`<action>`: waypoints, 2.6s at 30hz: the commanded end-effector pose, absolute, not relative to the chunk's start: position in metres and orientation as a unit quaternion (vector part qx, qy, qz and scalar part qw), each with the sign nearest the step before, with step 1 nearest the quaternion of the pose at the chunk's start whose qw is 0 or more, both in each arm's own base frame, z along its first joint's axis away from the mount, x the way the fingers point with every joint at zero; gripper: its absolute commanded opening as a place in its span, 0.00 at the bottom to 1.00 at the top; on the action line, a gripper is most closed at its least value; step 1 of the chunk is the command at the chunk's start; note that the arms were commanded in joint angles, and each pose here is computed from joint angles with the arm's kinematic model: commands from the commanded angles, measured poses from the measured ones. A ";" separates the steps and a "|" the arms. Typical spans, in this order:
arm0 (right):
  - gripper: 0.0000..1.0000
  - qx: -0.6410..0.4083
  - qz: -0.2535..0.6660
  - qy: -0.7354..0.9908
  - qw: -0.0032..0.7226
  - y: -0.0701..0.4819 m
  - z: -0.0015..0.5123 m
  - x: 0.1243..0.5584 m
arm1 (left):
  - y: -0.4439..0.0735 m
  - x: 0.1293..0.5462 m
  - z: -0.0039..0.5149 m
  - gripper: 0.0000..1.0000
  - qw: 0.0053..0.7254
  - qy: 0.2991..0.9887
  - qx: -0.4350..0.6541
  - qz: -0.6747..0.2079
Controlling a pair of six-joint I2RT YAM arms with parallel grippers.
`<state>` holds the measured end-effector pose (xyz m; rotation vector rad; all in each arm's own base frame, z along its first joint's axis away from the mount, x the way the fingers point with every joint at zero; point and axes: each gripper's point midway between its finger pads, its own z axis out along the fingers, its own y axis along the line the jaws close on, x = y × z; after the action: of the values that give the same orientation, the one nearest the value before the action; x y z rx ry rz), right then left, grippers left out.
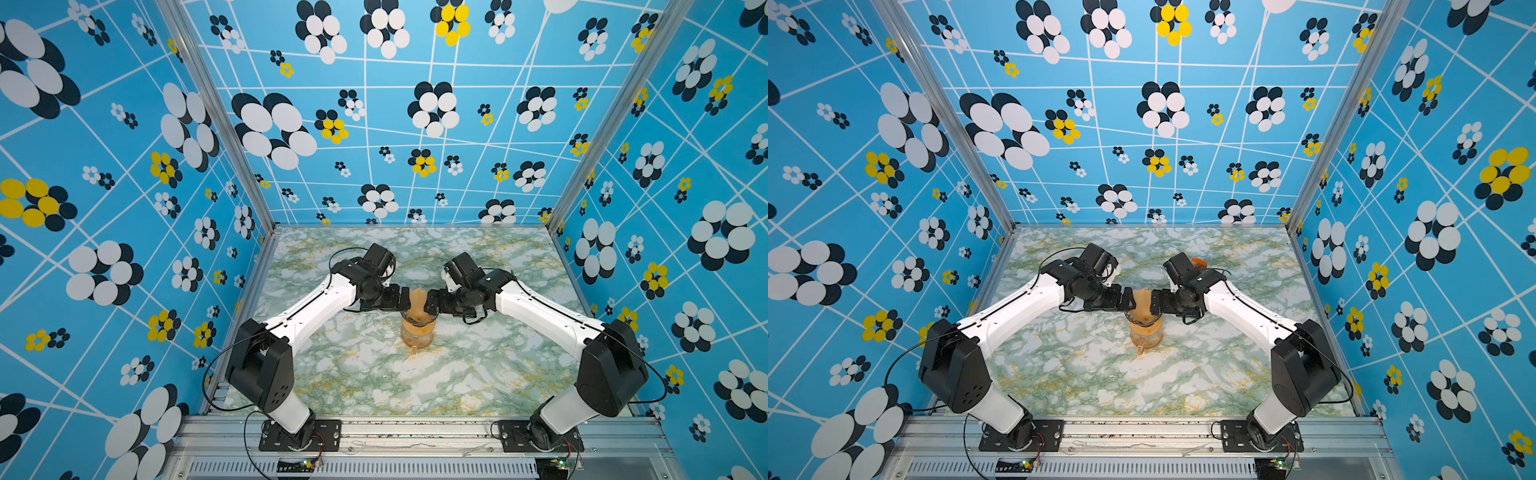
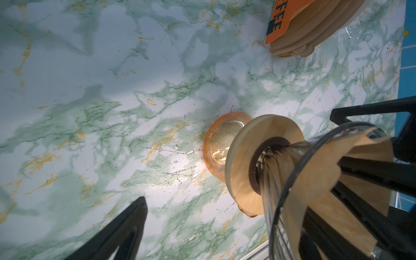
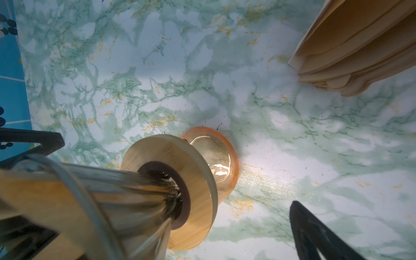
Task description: Place the coffee filter in the dripper
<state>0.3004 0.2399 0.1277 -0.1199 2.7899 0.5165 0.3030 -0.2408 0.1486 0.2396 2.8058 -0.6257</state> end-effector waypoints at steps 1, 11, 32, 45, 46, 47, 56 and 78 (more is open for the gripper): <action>0.97 -0.036 0.183 0.971 0.153 0.237 0.127 0.299 | -0.236 0.305 0.144 0.99 0.125 0.968 0.081 -0.201; 0.97 -0.036 0.185 0.971 0.149 0.237 0.123 0.297 | -0.231 0.305 0.139 0.99 0.121 0.972 0.077 -0.187; 0.97 -0.033 0.186 0.969 0.156 0.235 0.127 0.296 | -0.230 0.304 0.136 0.99 0.117 0.973 0.072 -0.183; 0.95 -0.070 0.262 0.947 0.169 0.262 0.155 0.297 | -0.235 0.304 0.140 0.99 0.120 0.971 0.076 -0.194; 0.95 -0.069 0.261 0.948 0.168 0.263 0.154 0.298 | -0.235 0.305 0.140 0.99 0.120 0.971 0.075 -0.194; 0.95 -0.068 0.261 0.949 0.166 0.263 0.154 0.299 | -0.235 0.304 0.140 0.99 0.120 0.971 0.075 -0.194; 0.95 -0.052 0.234 0.957 0.167 0.262 0.147 0.314 | -0.234 0.303 0.139 0.99 0.118 0.971 0.076 -0.193; 0.95 -0.029 0.227 0.961 0.153 0.251 0.138 0.324 | -0.233 0.302 0.136 0.99 0.118 0.972 0.077 -0.190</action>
<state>0.3224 0.2567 0.1421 -0.1060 2.7342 0.6800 0.3059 -0.2374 0.1414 0.2286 2.8184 -0.5828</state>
